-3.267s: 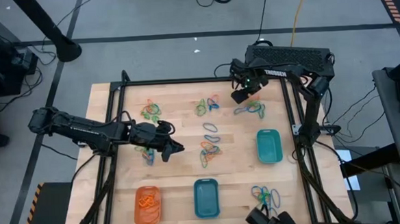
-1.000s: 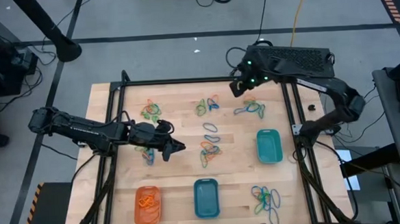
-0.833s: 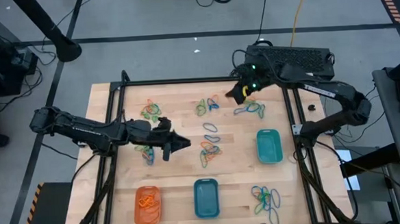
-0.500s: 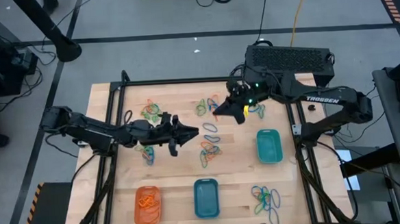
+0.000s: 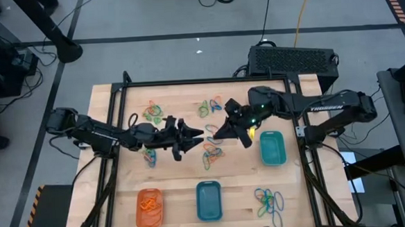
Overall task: Sort rubber bands into baskets
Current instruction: Put the orange rubber band into the orange bin
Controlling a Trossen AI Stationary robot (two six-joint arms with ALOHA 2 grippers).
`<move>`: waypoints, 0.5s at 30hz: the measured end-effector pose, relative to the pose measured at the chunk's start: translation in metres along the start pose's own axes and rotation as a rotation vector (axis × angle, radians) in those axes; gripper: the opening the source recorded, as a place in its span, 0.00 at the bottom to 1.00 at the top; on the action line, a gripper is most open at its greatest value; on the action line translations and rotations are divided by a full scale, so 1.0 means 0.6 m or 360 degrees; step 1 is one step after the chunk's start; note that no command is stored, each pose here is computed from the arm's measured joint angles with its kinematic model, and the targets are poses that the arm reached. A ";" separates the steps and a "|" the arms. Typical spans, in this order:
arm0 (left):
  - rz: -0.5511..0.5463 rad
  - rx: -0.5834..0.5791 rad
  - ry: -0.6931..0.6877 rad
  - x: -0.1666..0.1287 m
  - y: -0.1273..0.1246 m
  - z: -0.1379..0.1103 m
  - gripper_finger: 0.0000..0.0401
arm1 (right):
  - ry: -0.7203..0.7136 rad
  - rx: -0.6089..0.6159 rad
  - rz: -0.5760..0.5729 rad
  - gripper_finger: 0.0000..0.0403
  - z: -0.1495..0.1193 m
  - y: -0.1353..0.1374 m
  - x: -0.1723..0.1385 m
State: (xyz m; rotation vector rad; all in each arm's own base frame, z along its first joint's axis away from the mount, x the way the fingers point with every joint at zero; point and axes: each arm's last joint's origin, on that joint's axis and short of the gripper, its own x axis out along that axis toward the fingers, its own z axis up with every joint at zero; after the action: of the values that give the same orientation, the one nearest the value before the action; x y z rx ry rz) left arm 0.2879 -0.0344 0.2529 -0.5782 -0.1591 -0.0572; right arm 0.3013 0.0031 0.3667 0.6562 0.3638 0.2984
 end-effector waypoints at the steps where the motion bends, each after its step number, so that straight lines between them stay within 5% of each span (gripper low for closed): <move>1: 0.0000 -0.0021 0.0000 0.000 0.000 0.000 0.55 | 0.0005 -0.0003 0.0009 0.00 -0.002 0.001 0.004; 15: -0.0248 -0.0025 0.0083 0.043 -0.011 -0.009 0.59 | 0.0135 0.0040 0.0083 0.00 -0.035 0.005 0.063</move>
State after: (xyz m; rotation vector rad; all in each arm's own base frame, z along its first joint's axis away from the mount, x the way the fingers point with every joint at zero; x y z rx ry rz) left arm 0.3134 -0.0431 0.2561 -0.5787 -0.1526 -0.2247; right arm 0.3259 0.0311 0.3442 0.6797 0.4323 0.3725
